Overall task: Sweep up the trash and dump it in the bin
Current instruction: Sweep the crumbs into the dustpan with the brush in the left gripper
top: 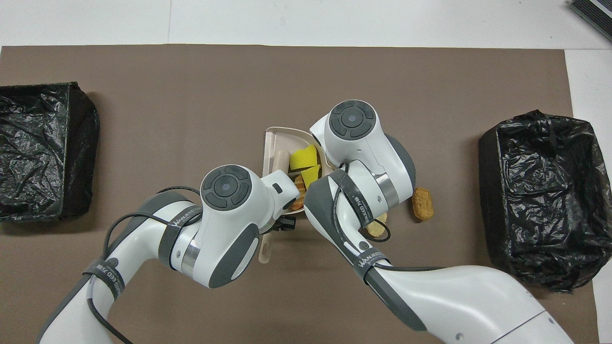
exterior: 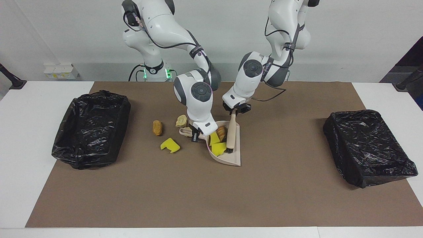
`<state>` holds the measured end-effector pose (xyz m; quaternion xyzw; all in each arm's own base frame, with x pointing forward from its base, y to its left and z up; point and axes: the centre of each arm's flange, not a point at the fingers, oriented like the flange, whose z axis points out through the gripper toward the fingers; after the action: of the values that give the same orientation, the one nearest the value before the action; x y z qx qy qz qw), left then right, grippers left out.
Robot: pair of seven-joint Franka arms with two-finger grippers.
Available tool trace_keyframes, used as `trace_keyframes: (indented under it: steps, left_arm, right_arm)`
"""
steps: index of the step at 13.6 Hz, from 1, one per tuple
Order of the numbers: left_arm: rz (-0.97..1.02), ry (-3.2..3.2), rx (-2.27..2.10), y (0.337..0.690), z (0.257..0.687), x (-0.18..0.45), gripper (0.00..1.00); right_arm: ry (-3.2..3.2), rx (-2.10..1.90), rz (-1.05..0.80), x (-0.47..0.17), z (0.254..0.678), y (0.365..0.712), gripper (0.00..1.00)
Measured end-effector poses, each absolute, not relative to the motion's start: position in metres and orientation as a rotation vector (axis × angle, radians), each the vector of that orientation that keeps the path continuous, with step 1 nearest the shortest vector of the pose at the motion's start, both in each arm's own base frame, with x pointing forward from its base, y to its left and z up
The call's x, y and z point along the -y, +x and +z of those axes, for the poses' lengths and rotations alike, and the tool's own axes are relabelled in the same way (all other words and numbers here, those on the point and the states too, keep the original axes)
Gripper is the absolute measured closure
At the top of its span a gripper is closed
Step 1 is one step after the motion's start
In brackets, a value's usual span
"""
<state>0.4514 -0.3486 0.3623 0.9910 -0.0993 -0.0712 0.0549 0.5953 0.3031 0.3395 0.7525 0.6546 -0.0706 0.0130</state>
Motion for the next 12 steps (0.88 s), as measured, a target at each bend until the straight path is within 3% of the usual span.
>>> trace_keyframes:
  steps: [6,12]
  left_arm:
    - [-0.173,3.028,0.059,0.501,0.394,0.261,0.74]
    - [-0.145,3.032,-0.044,0.503,0.443,0.212,0.74]
  right_arm:
    - [2.345,-2.039,-0.220,-0.303,0.340,0.595,0.68]
    - [2.361,-2.017,-0.193,-0.298,0.352,0.598,0.68]
